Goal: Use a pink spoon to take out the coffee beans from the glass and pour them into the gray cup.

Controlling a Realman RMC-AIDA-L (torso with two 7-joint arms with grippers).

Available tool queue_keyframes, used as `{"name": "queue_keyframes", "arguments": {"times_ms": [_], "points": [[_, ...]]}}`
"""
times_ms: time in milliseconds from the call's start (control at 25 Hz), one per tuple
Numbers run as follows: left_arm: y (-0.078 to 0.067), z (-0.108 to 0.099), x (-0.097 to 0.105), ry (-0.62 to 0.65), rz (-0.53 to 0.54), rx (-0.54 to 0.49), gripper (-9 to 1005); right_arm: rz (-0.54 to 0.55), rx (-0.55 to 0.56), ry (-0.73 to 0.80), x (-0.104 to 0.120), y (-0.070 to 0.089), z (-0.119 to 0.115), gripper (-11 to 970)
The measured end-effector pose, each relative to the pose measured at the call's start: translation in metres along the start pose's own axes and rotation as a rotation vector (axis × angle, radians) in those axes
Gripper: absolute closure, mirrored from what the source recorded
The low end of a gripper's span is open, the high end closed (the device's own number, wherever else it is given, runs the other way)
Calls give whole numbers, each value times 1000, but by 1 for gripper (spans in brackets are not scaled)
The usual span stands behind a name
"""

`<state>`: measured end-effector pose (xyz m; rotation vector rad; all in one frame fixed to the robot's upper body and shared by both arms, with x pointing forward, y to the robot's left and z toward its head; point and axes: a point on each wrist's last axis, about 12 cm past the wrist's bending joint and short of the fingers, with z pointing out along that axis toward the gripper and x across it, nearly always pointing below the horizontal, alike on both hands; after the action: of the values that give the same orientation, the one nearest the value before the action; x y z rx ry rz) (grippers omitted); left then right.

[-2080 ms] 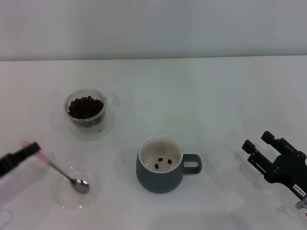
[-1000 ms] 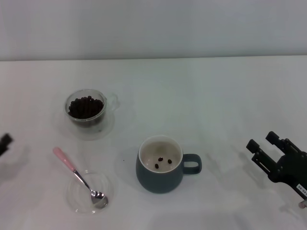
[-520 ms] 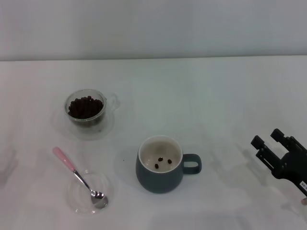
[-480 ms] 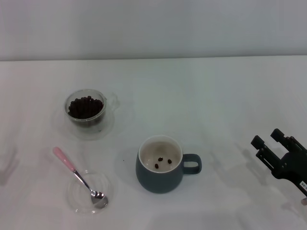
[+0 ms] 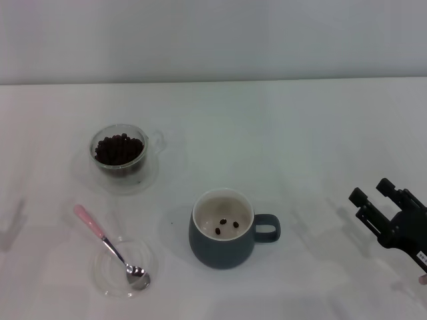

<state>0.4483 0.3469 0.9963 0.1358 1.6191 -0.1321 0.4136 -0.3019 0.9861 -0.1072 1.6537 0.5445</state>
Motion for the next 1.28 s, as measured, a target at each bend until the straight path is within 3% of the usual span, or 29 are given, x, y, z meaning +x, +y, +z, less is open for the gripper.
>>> {"name": "queue_keyframes", "arguments": {"times_ms": [360,800,1280], "points": [[-2,4,-2,-23,-15,-15,108,-44,48,-39,-5,-6,-1,256],[-13,11,-3,-51,-78,-26,109,-230,188,-115,-15,-16,7,256],[-13,27,-12,-107,-110,-83,109,-212,294,-181,-25,-24,16,255]]}}
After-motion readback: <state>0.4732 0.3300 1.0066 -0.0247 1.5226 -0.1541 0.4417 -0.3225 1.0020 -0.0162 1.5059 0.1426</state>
